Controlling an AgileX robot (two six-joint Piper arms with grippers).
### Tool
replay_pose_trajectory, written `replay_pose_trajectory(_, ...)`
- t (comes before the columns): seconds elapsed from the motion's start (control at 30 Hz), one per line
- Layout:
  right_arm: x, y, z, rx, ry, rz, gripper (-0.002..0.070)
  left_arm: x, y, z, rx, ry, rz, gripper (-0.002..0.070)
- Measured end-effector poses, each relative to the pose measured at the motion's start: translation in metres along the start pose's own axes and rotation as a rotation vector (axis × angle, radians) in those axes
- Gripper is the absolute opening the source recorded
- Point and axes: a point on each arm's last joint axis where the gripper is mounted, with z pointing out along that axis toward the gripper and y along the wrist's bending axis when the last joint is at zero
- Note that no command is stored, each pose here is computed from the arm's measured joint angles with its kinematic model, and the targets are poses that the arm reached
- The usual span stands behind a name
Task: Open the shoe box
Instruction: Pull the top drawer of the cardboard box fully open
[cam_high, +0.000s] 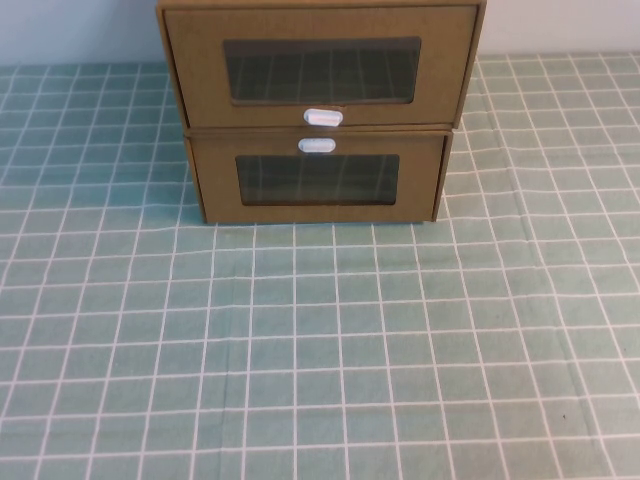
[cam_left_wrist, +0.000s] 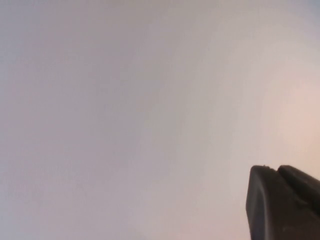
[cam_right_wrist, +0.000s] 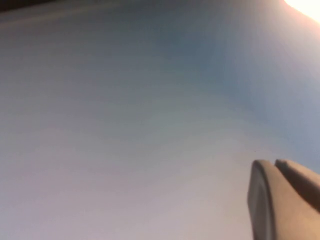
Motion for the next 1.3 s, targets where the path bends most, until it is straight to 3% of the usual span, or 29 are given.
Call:
replay_pose_trajectory(0.2, -0.012, 0.005, 0.005, -0.046, -0.088, -0.019, -0.0013, -0.03, -0.003, 0.003, 0.037, -0.232, -0.132, -0.0005)
replay_pose_trajectory(0.33, -0.044, 0.016, 0.03, -0.115, -0.158, -0.048, -0.0013, -0.081, -0.009, 0.021, 0.045, -0.319, -0.093, -0.0005)
replay_pose_trajectory(0.57, -0.125, 0.029, 0.1, -0.074, -0.045, 0.052, -0.0013, -0.167, -0.018, 0.059, 0.009, -0.287, 0.042, -0.0005)
replay_pose_trajectory(0.73, -0.151, 0.031, 0.162, 0.01, 0.173, 0.057, -0.0013, -0.183, -0.018, 0.107, -0.017, -0.144, 0.092, -0.0005)
replay_pose_trajectory(0.93, -0.109, 0.021, 0.223, 0.116, 0.523, 0.047, -0.0013, -0.159, -0.013, 0.16, -0.034, 0.022, 0.1, -0.0005)
replay_pose_trajectory(1.3, 0.025, -0.003, 0.249, 0.231, 0.999, 0.03, -0.0013, -0.072, 0.002, 0.196, -0.105, 0.51, 0.009, -0.0005)
